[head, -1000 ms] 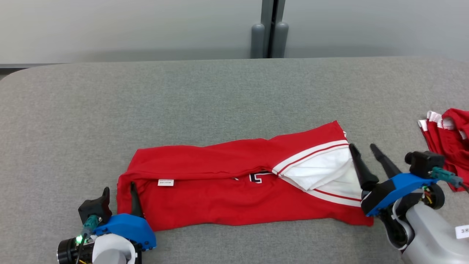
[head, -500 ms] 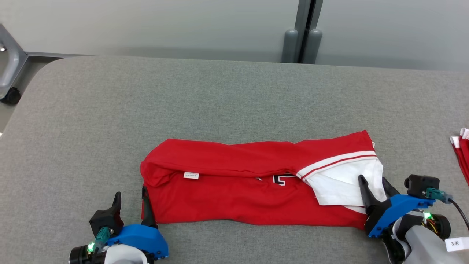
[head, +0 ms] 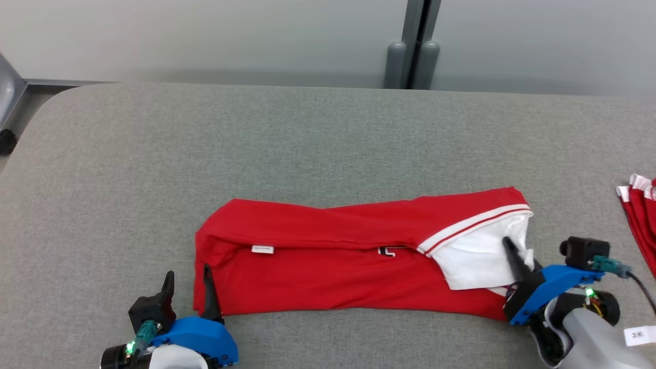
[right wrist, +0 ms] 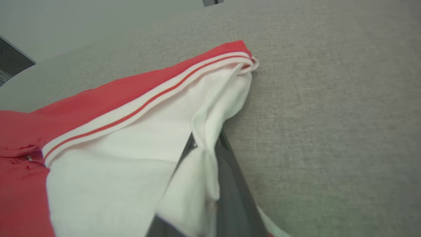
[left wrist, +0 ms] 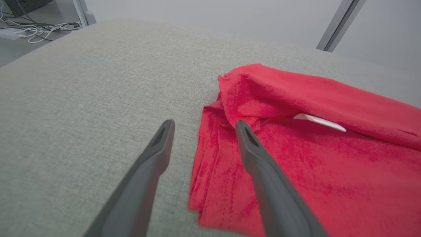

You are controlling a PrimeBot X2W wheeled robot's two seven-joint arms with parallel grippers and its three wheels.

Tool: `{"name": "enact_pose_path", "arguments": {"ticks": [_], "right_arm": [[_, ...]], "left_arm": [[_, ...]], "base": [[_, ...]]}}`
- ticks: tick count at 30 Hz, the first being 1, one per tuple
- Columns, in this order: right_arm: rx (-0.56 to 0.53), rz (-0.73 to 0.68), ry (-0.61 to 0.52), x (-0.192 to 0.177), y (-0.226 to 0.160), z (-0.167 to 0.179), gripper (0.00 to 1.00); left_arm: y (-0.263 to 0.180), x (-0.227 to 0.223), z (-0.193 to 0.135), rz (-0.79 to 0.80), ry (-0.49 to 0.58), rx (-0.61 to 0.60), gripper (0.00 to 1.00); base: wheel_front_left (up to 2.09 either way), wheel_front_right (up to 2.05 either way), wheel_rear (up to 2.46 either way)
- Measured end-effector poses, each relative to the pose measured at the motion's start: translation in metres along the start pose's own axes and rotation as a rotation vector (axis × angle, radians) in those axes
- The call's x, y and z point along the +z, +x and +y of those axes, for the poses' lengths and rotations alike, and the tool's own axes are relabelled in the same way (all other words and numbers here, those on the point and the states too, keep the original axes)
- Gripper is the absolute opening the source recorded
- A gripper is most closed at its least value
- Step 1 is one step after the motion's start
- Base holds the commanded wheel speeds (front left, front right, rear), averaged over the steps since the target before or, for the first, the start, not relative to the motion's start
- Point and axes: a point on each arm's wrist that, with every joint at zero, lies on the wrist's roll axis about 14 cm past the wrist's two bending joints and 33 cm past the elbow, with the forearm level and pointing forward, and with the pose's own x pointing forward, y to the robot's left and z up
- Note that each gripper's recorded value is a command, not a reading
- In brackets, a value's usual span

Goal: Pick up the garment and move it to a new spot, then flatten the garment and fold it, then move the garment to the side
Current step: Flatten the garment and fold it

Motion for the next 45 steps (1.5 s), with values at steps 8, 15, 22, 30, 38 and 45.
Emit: {"name": "enact_pose_path", "arguments": {"ticks": [8, 15, 22, 30, 38, 45], "right_arm": [[-0.021, -0.222, -0.030, 0.074, -0.023, -0.025, 0.00], [0.240, -0.235, -0.037, 0.071, -0.014, 0.075, 0.00], [0.497, -0.148, -0.091, 0.053, -0.003, 0.177, 0.00], [0.630, -0.029, -0.131, 0.014, 0.007, 0.239, 0.00], [0.660, -0.021, -0.089, 0.006, 0.015, 0.262, 1.00], [0.434, -0.196, -0.091, 0.065, 0.031, 0.174, 1.00]], "left_arm": [[0.003, 0.003, -0.041, 0.000, -0.016, -0.117, 1.00], [-0.004, 0.000, -0.046, 0.008, -0.019, -0.137, 1.00], [-0.023, 0.001, -0.020, -0.009, -0.048, -0.063, 1.00], [-0.045, -0.007, 0.010, -0.004, -0.073, 0.030, 1.00], [-0.047, -0.011, 0.017, 0.011, -0.072, 0.070, 1.00], [-0.027, 0.006, -0.006, -0.029, -0.031, 0.004, 1.00]], "base": [[0.00, 0.00, 0.00], [0.00, 0.00, 0.00], [0.00, 0.00, 0.00], [0.00, 0.00, 0.00], [0.00, 0.00, 0.00], [0.00, 0.00, 0.00]]}}
